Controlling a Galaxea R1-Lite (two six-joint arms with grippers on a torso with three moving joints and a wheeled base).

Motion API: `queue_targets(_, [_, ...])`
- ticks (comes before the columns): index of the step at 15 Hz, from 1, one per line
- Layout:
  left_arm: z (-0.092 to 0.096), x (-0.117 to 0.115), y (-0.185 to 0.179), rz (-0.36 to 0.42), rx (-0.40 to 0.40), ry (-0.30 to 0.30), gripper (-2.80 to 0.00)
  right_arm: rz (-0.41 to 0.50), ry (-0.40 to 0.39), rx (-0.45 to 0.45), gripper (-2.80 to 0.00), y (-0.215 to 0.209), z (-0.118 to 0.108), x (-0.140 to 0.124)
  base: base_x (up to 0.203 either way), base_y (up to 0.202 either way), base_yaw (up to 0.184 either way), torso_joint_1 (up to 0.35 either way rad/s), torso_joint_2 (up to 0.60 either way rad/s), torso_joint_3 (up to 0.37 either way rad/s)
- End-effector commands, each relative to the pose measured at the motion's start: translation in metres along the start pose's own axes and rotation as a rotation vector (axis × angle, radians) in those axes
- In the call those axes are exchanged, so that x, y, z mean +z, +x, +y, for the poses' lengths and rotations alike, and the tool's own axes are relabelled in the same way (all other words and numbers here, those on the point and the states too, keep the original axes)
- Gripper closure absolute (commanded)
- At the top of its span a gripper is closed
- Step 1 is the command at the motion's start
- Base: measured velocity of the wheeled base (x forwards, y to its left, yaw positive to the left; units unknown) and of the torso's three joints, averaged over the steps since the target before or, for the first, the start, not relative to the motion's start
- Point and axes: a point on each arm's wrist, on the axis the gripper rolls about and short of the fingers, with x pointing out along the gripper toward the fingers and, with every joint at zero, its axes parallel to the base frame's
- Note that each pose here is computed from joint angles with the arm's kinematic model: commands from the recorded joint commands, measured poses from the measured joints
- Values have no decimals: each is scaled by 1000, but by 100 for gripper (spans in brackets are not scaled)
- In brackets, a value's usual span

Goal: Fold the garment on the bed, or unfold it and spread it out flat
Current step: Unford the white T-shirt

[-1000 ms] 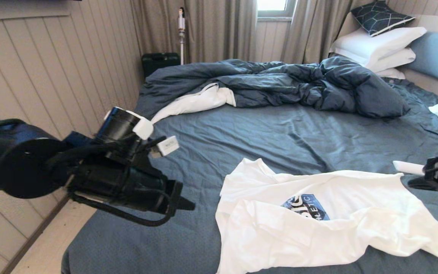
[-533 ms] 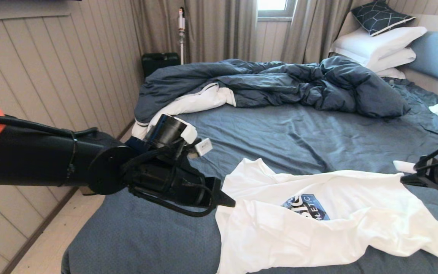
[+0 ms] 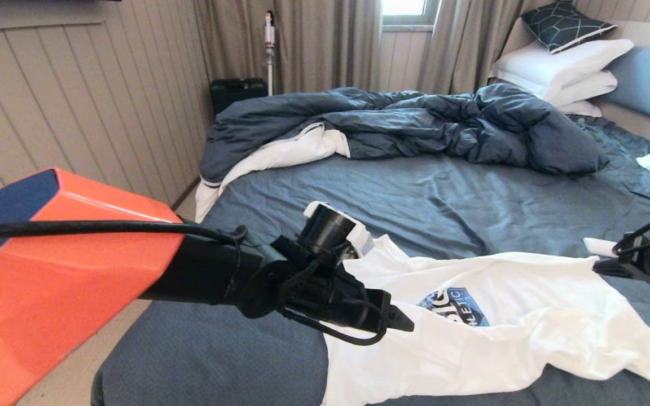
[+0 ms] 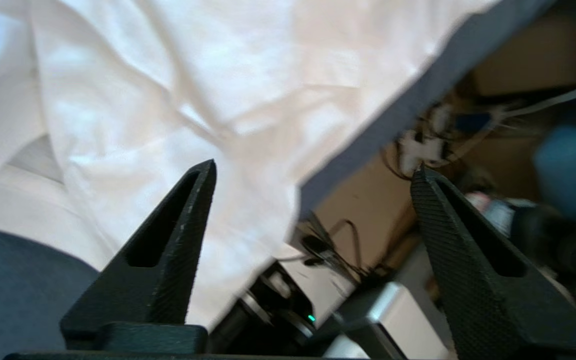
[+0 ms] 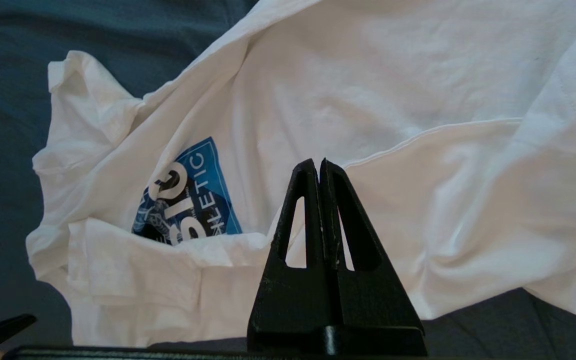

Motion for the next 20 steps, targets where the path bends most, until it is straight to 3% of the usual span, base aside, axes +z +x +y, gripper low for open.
queue_targets(1, [-3, -13, 24, 44, 15, 6, -280, 9, 17, -5, 0, 2, -6, -2, 0, 0, 0, 0, 0, 0])
queue_targets(4, [-12, -12, 35, 36, 8, -9, -280, 13, 26, -10, 0, 3, -9, -3, 0, 0, 0, 0, 0, 0])
queue_targets(9, [-9, -4, 54, -12, 64, -51, -280, 25, 33, -5, 0, 5, -11, -5, 0, 0, 0, 0, 0, 0])
queue_targets(15, [1, 1, 72, -109, 228, -55, -280, 37, 34, 3, 0, 7, -12, -7, 0, 0, 0, 0, 0, 0])
queue_targets(20, [1, 0, 76, -101, 223, -53, -280, 41, 37, 9, 0, 8, -13, -8, 0, 0, 0, 0, 0, 0])
